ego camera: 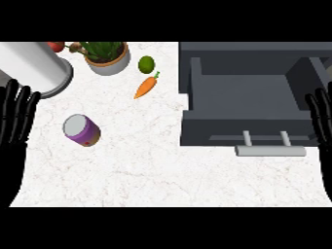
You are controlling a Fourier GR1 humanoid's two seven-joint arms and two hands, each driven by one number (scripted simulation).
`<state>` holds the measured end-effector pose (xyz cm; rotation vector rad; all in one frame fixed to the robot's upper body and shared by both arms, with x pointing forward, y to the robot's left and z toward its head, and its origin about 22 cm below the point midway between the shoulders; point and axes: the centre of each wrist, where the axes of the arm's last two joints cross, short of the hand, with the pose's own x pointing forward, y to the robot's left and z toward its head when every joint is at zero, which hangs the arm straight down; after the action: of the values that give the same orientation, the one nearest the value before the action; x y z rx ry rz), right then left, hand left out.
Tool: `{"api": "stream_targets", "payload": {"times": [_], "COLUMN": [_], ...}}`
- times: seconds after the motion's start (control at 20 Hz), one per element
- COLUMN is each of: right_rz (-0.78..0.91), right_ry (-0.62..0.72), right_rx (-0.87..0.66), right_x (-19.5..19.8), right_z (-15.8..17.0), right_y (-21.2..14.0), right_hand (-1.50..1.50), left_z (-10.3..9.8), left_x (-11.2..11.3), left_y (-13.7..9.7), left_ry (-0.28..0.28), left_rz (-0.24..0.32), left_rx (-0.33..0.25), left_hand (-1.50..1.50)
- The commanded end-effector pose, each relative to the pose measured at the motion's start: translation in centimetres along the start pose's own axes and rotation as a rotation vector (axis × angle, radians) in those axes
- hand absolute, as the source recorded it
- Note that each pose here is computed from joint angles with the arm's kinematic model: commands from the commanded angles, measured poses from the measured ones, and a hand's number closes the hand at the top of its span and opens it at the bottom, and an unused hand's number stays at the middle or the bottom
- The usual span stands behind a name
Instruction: Pick up the can, place it into the drawer and close the drawer
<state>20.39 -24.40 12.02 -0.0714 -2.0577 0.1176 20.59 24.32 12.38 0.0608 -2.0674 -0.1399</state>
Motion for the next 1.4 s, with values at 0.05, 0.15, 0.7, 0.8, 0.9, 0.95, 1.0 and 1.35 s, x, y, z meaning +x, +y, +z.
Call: {"api": "stream_targets", "payload": {"times": [0.05,0.15,0.7,0.8,0.9,0.95,1.0,1.35], "right_rz": [-0.004,0.006,0.016,0.012,0.023,-0.004,0.030,0.020], "right_ry": [-0.048,-0.069,0.274,0.280,0.288,0.286,0.289,0.276], "right_rx": [-0.015,-0.027,-0.118,-0.092,-0.075,-0.110,-0.106,-0.112], "right_x": [-0.4,1.4,-0.8,-0.9,-0.9,-1.3,-1.0,-0.8], "right_z": [0.3,-1.5,1.8,1.9,2.6,3.7,1.9,3.7], "right_y": [1.0,0.9,-2.4,-1.4,-2.4,-0.2,-1.4,-2.4], "right_hand": [-1.50,-1.50,-1.50,-1.50,-1.50,-1.50,-1.50,-1.50], "left_z": [-1.0,-3.3,-1.8,-0.7,-2.0,0.0,-1.9,-2.2], "left_x": [0.2,-1.4,-2.1,-2.0,-2.5,-2.4,-2.6,-2.4], "left_y": [-0.1,2.1,3.1,2.2,3.0,3.8,3.1,2.9], "left_ry": [-0.039,-0.071,0.335,0.332,0.331,0.350,0.366,0.395], "left_rz": [0.036,0.107,0.022,0.029,0.024,0.059,0.070,0.038], "left_rx": [-0.076,-0.100,-0.100,-0.098,-0.082,-0.063,-0.083,-0.017], "left_hand": [-1.50,-1.50,-1.50,-1.50,-1.50,-1.50,-1.50,-1.50]}}
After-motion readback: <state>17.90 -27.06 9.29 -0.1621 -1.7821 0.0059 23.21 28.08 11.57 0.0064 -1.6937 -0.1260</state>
